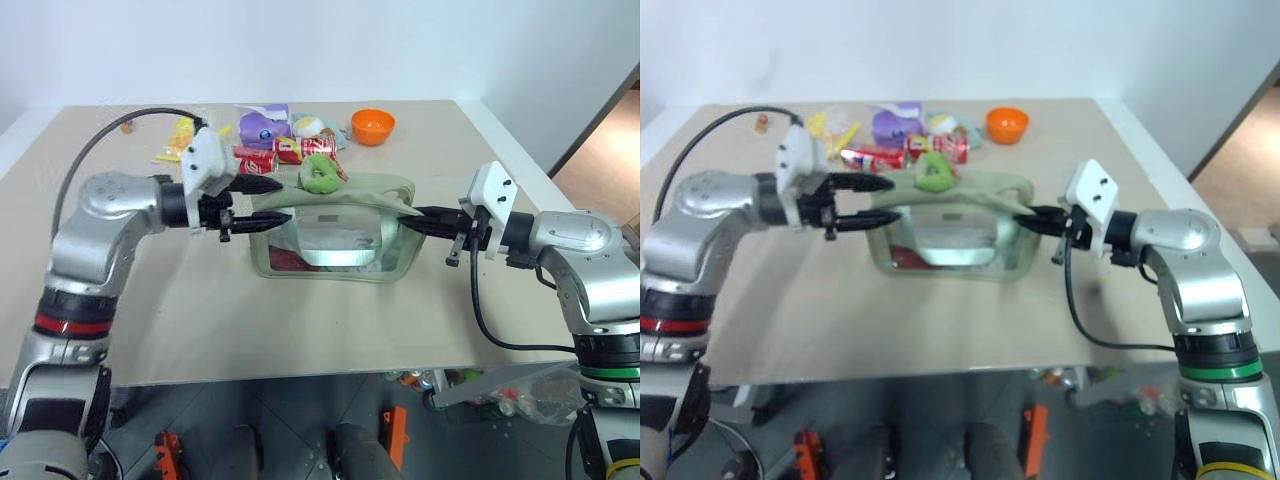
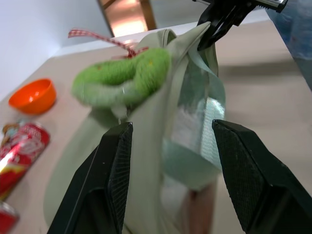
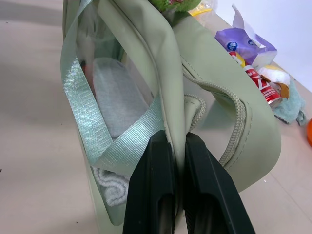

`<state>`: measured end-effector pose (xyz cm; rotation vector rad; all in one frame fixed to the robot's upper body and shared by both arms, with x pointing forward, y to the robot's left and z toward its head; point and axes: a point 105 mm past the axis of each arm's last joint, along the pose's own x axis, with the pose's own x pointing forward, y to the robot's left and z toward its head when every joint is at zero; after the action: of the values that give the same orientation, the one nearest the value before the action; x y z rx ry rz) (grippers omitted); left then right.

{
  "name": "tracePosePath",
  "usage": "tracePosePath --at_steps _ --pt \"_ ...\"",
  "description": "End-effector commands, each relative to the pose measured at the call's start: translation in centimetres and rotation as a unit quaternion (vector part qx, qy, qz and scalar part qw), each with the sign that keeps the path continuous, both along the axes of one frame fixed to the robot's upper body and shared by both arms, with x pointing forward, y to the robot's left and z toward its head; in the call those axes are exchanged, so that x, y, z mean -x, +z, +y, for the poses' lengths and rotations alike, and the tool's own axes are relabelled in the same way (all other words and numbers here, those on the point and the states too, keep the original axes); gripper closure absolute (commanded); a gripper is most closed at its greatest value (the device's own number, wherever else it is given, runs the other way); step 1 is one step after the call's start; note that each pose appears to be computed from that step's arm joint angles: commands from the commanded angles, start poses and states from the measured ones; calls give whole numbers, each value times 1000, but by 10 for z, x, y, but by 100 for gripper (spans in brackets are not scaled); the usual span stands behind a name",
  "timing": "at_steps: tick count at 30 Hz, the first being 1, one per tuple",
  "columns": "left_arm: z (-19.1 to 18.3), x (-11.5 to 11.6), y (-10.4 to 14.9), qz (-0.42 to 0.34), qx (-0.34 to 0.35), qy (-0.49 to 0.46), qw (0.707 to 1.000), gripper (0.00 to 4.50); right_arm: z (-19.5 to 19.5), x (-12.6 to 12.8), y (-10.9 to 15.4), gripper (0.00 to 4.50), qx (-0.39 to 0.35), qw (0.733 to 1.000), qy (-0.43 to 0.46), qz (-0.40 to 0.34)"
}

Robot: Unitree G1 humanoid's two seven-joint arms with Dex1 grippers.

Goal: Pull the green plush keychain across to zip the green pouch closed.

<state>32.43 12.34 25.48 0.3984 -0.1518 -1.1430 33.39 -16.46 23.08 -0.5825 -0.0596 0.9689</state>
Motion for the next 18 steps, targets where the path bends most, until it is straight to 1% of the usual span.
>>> tracePosePath --at_steps 1,7,12,13,14,18 --pt "15 2 11 -14 53 63 996 182 3 0 9 450 7 1000 11 -19" --pt "19 -4 -13 19 108 114 987 182 5 -1 10 450 10 1000 18 -21" --pt "12 -7 -26 41 126 113 985 182 4 -1 11 450 12 1000 18 -23" --pt "11 -8 -29 41 125 115 985 205 4 -1 11 450 12 999 17 -24" --pt "9 -10 -31 41 125 116 984 240 4 -1 11 450 12 999 17 -24" --pt "1 -10 -31 40 133 107 985 355 4 0 13 450 8 1000 17 -25"
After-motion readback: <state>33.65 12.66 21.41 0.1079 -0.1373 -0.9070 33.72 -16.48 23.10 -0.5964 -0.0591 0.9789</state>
